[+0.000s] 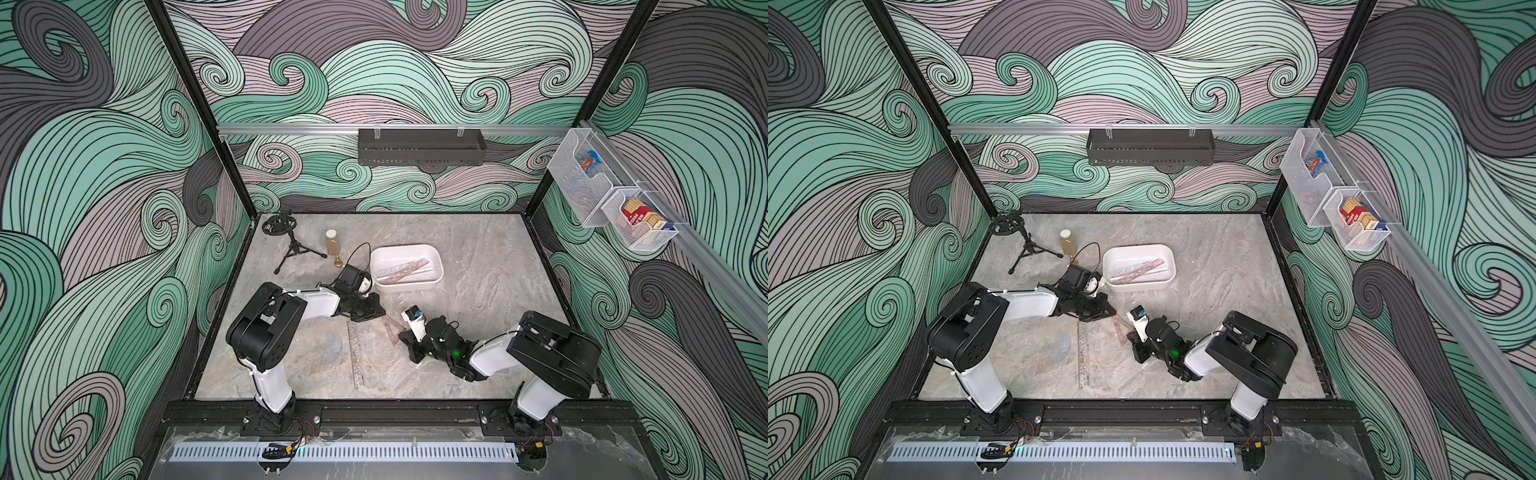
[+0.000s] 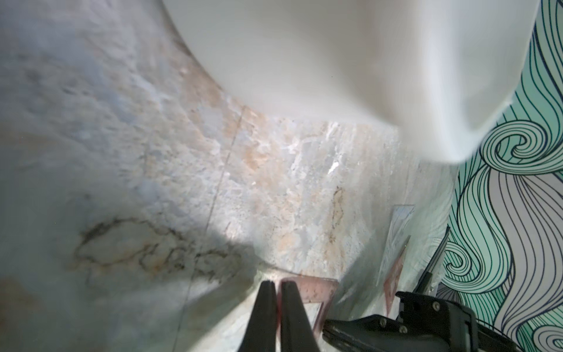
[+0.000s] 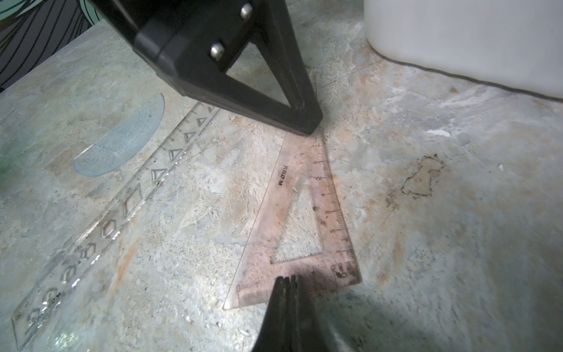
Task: Put the scattered rulers into the storage box
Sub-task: Pick up the ruler from the center of the board.
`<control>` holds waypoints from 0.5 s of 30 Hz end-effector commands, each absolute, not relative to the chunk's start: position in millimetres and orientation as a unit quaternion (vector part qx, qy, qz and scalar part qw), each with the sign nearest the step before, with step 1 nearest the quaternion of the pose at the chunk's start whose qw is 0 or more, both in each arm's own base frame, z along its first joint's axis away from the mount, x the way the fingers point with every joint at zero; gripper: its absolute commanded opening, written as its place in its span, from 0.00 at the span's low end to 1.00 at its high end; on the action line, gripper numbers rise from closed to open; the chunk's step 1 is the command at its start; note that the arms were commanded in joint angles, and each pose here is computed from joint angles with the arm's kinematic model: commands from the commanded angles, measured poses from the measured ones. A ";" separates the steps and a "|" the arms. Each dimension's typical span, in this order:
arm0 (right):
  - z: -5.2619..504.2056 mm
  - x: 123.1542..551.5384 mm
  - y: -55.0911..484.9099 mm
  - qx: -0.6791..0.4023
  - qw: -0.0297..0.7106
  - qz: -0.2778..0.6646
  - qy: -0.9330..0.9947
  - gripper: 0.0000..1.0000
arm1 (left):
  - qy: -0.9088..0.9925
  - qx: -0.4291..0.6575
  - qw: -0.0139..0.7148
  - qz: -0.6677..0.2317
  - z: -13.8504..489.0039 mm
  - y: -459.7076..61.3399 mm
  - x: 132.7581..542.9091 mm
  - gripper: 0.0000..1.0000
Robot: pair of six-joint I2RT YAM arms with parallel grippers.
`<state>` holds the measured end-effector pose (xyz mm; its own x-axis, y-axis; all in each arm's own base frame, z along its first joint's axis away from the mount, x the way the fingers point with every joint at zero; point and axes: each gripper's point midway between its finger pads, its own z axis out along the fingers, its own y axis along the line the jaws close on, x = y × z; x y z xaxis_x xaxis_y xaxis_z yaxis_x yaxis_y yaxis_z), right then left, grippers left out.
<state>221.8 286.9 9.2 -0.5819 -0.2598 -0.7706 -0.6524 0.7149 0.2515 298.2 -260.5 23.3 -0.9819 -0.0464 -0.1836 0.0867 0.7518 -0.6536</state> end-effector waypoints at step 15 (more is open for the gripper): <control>141.0 267.1 259.1 -0.152 0.452 0.376 0.795 0.22 | 0.837 -0.004 0.176 -0.517 143.7 -286.6 312.2 0.00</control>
